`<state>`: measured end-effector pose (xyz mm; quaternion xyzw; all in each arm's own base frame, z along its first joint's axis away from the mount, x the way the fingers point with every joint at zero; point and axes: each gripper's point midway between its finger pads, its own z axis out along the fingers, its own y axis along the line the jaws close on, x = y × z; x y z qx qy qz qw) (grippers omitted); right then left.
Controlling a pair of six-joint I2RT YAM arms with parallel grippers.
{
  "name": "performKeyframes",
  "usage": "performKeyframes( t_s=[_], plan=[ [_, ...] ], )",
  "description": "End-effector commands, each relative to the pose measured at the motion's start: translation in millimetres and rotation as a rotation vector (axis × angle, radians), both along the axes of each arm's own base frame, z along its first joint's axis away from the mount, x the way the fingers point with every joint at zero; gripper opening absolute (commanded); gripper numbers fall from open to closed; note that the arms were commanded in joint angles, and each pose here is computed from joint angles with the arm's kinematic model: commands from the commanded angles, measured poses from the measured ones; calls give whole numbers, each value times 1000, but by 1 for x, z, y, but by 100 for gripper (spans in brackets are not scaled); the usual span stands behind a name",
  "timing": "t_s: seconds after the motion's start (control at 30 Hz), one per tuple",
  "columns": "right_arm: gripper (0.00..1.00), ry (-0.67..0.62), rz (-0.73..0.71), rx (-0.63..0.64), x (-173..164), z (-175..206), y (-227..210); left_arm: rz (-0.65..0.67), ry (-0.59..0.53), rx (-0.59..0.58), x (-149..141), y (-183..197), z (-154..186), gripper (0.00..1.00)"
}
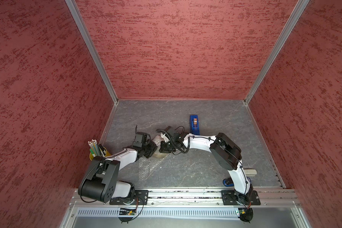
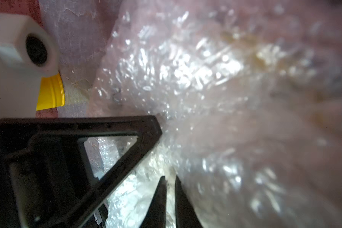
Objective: Wrap dinner plates in bubble wrap
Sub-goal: Wrap the plate in the bubble wrap, then adjust the bubble wrap at the center of the board.
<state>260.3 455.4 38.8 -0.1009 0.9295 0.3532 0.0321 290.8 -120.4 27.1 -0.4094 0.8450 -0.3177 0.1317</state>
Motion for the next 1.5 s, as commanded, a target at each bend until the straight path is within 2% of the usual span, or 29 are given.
performKeyframes(
  t_s=[0.0, 0.23, 0.5, 0.73, 0.87, 1.03, 1.17, 1.47],
  plan=[
    [11, 51, 23, -36, -23, -5, -13, 12, 74, 55, -15, 12, -18, 17],
    [10, 68, 7, -57, -24, -19, -16, -17, 63, 46, -16, 4, -10, 15],
    [9, 55, -5, -68, -21, -18, -18, -109, -4, 48, -11, -24, 21, 15],
    [9, 30, -21, -63, -18, -10, -20, -30, 90, 46, -17, 10, -14, 6],
    [13, 6, -23, -60, -14, 4, -19, -46, 128, 49, -24, 17, -27, 4],
    [31, -41, -60, -87, -13, 27, -34, -25, 148, 34, -36, 21, -33, 3],
    [38, -20, -75, -95, -24, 25, -46, -22, 147, 27, -37, 21, -33, 3],
    [35, 45, -54, -59, -28, -5, -30, -21, 134, 33, -31, 22, -26, 2]
  ],
)
